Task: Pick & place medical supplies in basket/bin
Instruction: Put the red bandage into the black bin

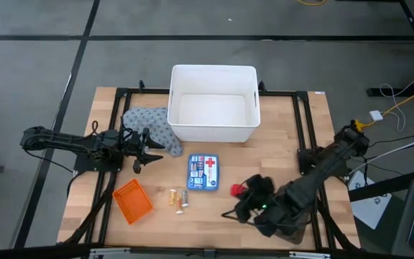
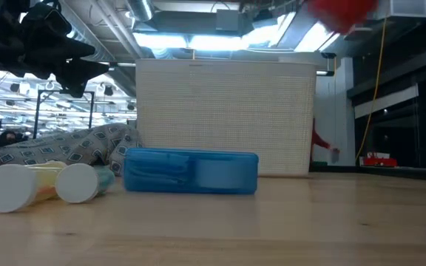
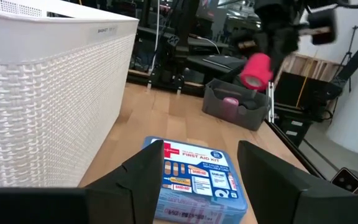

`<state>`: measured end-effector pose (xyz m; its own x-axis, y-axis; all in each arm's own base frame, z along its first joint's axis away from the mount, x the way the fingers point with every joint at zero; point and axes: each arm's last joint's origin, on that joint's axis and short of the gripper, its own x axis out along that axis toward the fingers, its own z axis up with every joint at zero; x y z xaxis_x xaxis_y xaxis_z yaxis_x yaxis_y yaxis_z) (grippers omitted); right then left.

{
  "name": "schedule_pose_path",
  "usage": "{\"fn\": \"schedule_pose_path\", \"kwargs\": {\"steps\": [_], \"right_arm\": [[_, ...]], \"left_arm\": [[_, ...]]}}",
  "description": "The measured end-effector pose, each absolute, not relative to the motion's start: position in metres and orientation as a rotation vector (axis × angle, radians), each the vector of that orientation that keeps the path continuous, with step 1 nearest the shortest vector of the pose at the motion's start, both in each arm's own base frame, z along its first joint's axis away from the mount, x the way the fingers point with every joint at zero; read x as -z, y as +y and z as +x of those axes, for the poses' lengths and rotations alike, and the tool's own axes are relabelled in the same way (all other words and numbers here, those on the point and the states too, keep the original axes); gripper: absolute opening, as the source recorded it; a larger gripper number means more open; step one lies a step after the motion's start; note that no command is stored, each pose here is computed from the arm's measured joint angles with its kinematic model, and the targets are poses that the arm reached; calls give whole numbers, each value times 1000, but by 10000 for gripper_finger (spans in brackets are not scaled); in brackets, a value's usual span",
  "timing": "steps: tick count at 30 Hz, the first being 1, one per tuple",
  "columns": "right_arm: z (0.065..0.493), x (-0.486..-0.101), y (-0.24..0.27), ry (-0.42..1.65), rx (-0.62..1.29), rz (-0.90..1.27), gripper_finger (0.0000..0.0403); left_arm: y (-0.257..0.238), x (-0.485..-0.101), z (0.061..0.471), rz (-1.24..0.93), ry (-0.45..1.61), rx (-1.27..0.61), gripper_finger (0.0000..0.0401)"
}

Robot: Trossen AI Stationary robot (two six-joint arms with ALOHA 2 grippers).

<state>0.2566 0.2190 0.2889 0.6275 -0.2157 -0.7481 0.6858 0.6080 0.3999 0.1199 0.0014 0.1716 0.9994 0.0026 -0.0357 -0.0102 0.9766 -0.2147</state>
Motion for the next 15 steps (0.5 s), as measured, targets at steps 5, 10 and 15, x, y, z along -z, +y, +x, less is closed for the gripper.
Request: {"fn": "schedule_pose_path", "kwargs": {"steps": [5, 10, 15], "right_arm": [[228, -315, 209, 987, 761, 771, 19], [202, -320, 212, 1235, 920, 806, 19], [177, -312, 232, 1294, 957, 846, 19]], "left_arm": [[1, -172, 120, -217, 36, -6, 201], [1, -171, 120, -221, 40, 0, 200], [1, -170, 120, -222, 48, -1, 200]]}}
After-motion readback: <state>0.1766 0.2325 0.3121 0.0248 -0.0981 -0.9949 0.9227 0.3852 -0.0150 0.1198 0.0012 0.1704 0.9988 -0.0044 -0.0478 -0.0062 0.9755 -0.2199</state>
